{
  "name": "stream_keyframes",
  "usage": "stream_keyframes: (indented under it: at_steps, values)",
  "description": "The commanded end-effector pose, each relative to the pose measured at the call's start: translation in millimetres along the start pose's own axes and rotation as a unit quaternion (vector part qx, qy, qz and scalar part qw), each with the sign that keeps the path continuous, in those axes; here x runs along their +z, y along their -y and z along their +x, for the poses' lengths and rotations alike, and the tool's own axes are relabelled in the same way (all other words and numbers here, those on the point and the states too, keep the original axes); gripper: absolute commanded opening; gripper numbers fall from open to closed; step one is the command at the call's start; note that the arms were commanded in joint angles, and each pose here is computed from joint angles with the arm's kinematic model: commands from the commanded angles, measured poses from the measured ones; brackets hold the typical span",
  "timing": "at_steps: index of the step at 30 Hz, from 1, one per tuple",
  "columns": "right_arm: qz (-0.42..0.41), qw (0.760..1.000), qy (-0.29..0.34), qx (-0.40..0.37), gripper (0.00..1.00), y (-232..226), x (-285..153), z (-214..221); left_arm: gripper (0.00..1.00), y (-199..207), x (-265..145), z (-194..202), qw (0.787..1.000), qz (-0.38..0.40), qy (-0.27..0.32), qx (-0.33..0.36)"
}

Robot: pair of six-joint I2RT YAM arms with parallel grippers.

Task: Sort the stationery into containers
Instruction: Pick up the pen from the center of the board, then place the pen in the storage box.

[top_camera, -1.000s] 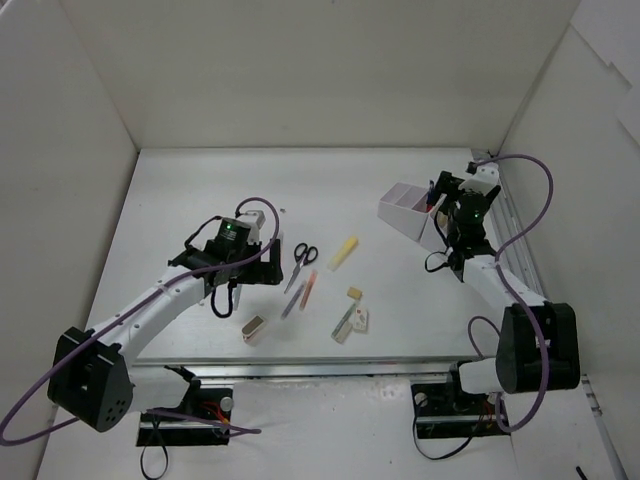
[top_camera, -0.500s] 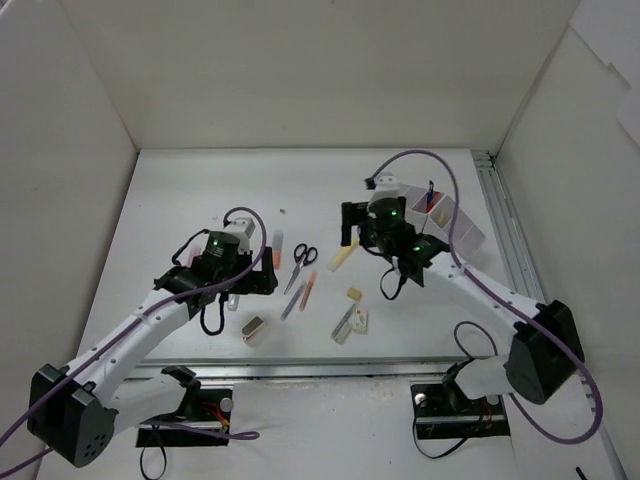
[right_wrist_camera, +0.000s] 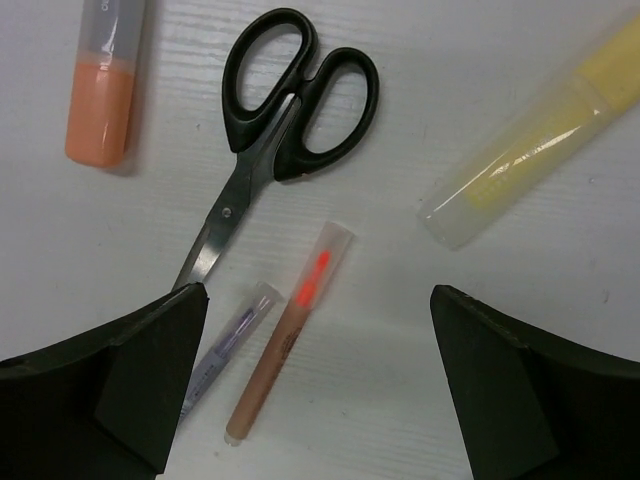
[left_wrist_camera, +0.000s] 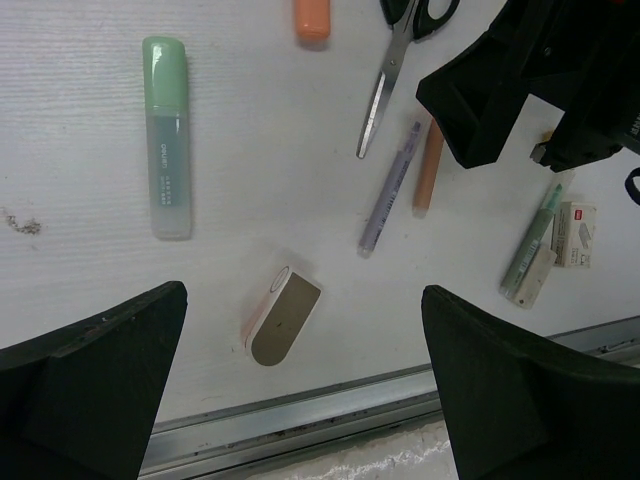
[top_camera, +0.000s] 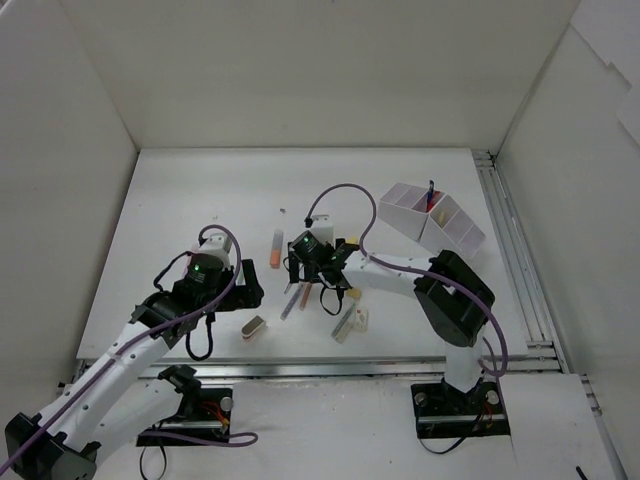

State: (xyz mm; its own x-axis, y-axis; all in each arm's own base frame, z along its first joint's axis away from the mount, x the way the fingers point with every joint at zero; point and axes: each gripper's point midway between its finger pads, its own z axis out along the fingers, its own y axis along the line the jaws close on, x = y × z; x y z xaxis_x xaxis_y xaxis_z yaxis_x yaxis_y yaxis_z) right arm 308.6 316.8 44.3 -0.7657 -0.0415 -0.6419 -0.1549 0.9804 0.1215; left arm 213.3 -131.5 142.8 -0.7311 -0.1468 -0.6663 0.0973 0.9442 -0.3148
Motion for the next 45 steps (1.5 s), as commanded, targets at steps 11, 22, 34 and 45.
stream_keyframes:
  at_steps: [11, 22, 34, 45]
  values:
    - [0.077, 0.996, 0.009, 0.053, 0.43, 12, 24, 5, 1.00, 1, -4, -11, 1.000, -0.006, 0.023, -0.017]
    - [0.069, 0.997, 0.034, 0.032, 0.00, 17, -1, -12, 0.99, 3, 1, -17, 1.000, -0.008, 0.023, -0.001]
    - [0.031, 0.959, 0.278, 0.044, 0.00, 78, -105, -166, 1.00, 50, 32, -36, 0.989, 0.095, 0.016, 0.116]
    - [0.317, 0.852, 0.403, 0.103, 0.00, 302, -176, -239, 1.00, 64, 75, -27, 0.982, 0.103, -0.042, 0.155]
